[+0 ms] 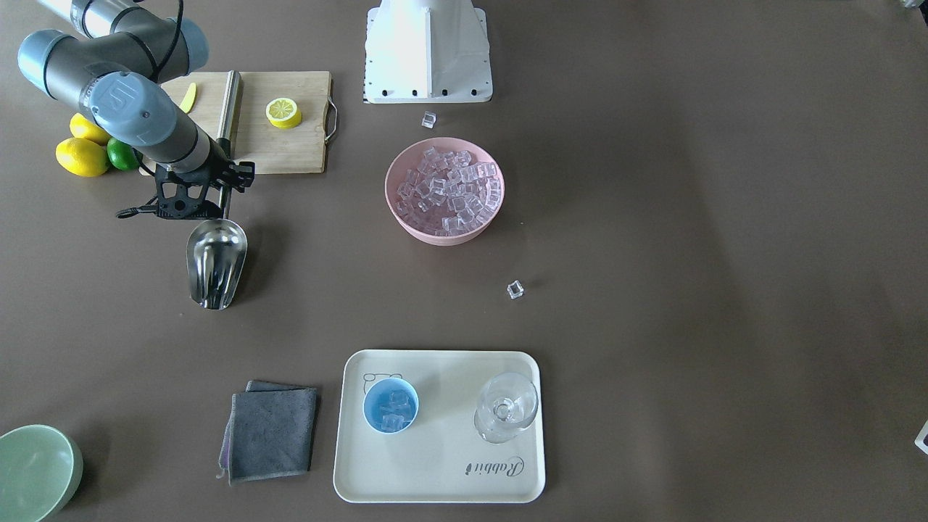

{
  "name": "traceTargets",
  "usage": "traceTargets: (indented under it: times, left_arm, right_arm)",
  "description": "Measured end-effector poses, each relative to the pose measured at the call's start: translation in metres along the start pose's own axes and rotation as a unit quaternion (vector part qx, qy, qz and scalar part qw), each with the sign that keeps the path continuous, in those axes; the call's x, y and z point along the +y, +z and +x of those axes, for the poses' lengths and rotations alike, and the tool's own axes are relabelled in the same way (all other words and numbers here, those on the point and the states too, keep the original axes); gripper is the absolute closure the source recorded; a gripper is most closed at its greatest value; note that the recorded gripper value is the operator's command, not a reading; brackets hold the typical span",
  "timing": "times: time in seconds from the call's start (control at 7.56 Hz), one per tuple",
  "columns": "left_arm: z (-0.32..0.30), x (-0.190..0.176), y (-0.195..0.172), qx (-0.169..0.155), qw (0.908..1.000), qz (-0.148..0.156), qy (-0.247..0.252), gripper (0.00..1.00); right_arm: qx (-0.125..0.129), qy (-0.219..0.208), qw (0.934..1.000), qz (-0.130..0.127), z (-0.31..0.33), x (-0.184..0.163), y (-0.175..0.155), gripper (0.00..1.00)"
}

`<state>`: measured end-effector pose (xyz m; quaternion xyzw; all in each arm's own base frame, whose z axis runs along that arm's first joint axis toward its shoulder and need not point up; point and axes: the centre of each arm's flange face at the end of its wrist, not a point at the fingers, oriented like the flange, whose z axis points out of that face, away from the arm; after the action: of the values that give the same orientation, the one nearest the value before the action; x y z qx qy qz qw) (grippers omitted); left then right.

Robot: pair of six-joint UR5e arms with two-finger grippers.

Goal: Put ice in cup with scoop

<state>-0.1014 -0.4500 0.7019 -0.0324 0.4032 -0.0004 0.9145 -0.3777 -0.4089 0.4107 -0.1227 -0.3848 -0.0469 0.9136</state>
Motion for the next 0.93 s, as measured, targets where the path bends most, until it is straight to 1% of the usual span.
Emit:
traceTargets:
  times: [0.13, 0.26, 0.53, 0.66, 0.79, 0.93]
  left_arm:
    - [0.000, 0.000, 0.000, 0.000, 1.0000, 0.000, 0.000, 0.02]
    - [0.000, 0.000, 0.000, 0.000, 1.0000, 0.000, 0.000, 0.01]
    - [0.000, 0.000, -0.001, 0.000, 1.0000, 0.001, 0.000, 0.01]
    - [0.001, 0.000, -0.001, 0.000, 1.0000, 0.001, 0.001, 0.01]
    - [0.001, 0.000, -0.001, -0.001, 1.0000, 0.001, 0.001, 0.01]
    - [0.001, 0.000, 0.000, -0.002, 1.0000, 0.000, 0.002, 0.01]
  right_arm:
    - [-0.009, -0.010, 0.9999, 0.008, 0.011, -0.007, -0.029, 0.00]
    - [-0.012, -0.023, 0.9994, 0.022, 0.030, -0.015, -0.063, 0.00]
    - [0.005, -0.040, 0.9980, 0.048, 0.091, -0.028, -0.120, 0.00]
    - [0.017, -0.046, 0.9973, 0.055, 0.139, -0.030, -0.135, 0.00]
    - [0.029, -0.041, 0.9971, 0.058, 0.196, -0.028, -0.143, 0.00]
    - [0.041, -0.022, 0.9970, 0.062, 0.265, -0.024, -0.150, 0.00]
